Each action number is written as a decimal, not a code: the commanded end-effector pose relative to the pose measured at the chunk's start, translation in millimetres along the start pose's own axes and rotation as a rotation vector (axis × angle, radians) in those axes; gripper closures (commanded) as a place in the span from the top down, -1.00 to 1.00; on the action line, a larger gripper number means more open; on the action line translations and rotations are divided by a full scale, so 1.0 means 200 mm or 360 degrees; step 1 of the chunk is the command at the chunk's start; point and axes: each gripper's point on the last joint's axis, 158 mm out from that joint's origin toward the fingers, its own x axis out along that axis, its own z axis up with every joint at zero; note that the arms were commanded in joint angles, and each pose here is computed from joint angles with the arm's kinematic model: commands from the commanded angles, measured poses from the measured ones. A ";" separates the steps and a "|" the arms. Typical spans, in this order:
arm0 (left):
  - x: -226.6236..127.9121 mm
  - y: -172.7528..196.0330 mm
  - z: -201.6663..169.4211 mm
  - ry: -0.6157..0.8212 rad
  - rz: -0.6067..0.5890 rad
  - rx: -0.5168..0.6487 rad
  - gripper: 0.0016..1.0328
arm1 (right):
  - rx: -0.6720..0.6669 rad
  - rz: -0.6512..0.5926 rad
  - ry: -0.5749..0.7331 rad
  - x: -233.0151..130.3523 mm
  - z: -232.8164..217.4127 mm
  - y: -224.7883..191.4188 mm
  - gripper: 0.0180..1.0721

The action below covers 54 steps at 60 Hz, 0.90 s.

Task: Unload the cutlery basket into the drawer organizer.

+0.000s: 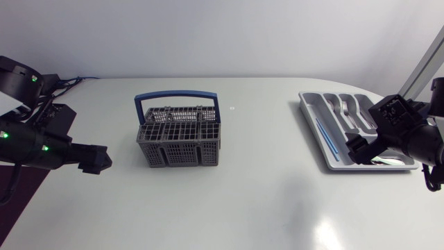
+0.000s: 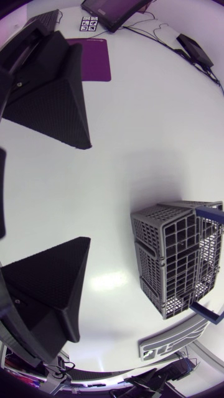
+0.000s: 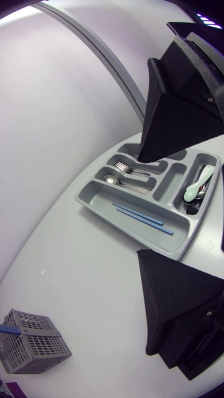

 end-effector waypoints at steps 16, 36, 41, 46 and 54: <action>0.05 0.05 -0.09 -0.0074 0.0049 0.0083 0.92 | 0.0141 -0.0037 -0.0186 -0.14 0.09 0.12 0.91; 0.10 0.12 -0.12 -0.0226 0.0144 0.0114 0.92 | 0.0246 -0.0134 -0.0351 -0.26 0.12 0.16 0.91; 0.10 0.13 -0.12 -0.0272 0.0165 0.0120 0.92 | 0.0254 -0.0170 -0.0390 -0.30 0.13 0.15 0.91; 0.10 0.14 -0.11 -0.0320 0.0187 0.0119 0.92 | 0.0265 -0.0202 -0.0419 -0.33 0.13 0.13 0.91; 0.11 0.15 -0.12 -0.0377 0.0204 0.0113 0.92 | 0.0305 -0.0251 -0.0469 -0.36 0.12 0.11 0.91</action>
